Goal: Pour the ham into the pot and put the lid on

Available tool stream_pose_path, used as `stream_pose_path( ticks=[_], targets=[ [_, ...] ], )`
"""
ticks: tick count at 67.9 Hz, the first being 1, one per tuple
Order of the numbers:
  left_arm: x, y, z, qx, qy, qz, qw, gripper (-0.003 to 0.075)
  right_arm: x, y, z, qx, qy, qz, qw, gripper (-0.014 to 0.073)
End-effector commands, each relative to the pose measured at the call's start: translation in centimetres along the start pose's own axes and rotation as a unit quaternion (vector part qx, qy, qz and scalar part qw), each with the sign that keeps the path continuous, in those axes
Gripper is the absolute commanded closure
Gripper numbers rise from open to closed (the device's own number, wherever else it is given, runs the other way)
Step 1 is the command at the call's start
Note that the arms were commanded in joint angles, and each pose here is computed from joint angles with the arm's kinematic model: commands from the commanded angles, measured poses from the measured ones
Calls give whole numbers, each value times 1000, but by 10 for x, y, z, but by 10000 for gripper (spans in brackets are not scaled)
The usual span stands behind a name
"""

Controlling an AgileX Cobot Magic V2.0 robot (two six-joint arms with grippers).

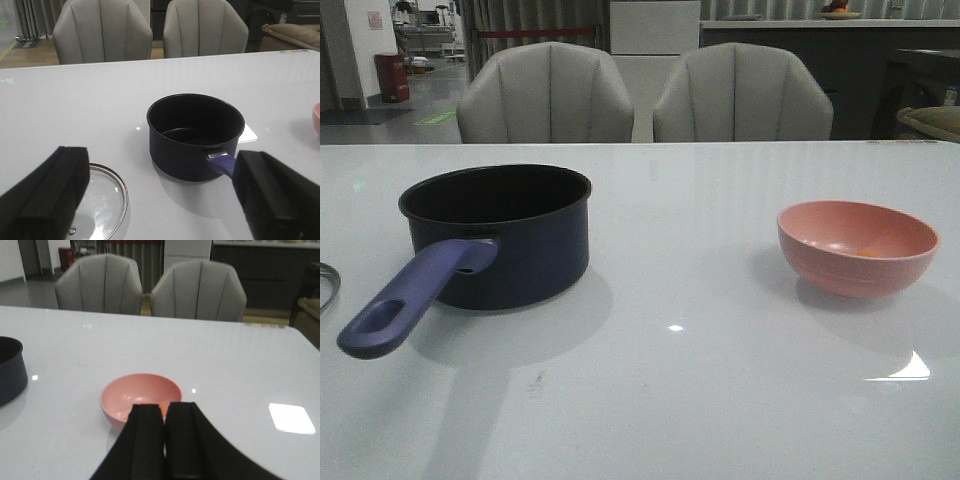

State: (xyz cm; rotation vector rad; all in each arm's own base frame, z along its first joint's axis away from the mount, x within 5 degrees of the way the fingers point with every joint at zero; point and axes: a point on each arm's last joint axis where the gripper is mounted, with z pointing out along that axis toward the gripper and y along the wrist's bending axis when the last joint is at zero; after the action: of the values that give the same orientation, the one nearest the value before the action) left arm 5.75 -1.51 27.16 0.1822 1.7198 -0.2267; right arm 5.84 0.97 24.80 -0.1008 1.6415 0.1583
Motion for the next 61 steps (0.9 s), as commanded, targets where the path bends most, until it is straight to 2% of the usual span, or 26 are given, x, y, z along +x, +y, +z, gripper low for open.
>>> stream_pose_path(
  ticks=[1,23,28,36,40,61],
  targets=[
    [-15,-1,-2,7,-46,-1,999,105,-23,0,9,4,16,-1,1000,433],
    [-15,-1,-2,7,-46,-1,999,105,-19,1,24,2,58,27,998,428],
    [-15,-1,-2,7,-46,-1,999,105,-22,1,32,3,88,27,996,368],
    [-15,-1,-2,7,-46,-2,999,105,-33,2,54,5,147,31,989,180],
    [-15,-1,-2,7,-46,-2,999,105,-42,3,68,7,171,37,985,130],
    [-14,-1,-2,7,-44,-2,999,105,-73,-8,154,40,268,60,961,120]
  ],
)
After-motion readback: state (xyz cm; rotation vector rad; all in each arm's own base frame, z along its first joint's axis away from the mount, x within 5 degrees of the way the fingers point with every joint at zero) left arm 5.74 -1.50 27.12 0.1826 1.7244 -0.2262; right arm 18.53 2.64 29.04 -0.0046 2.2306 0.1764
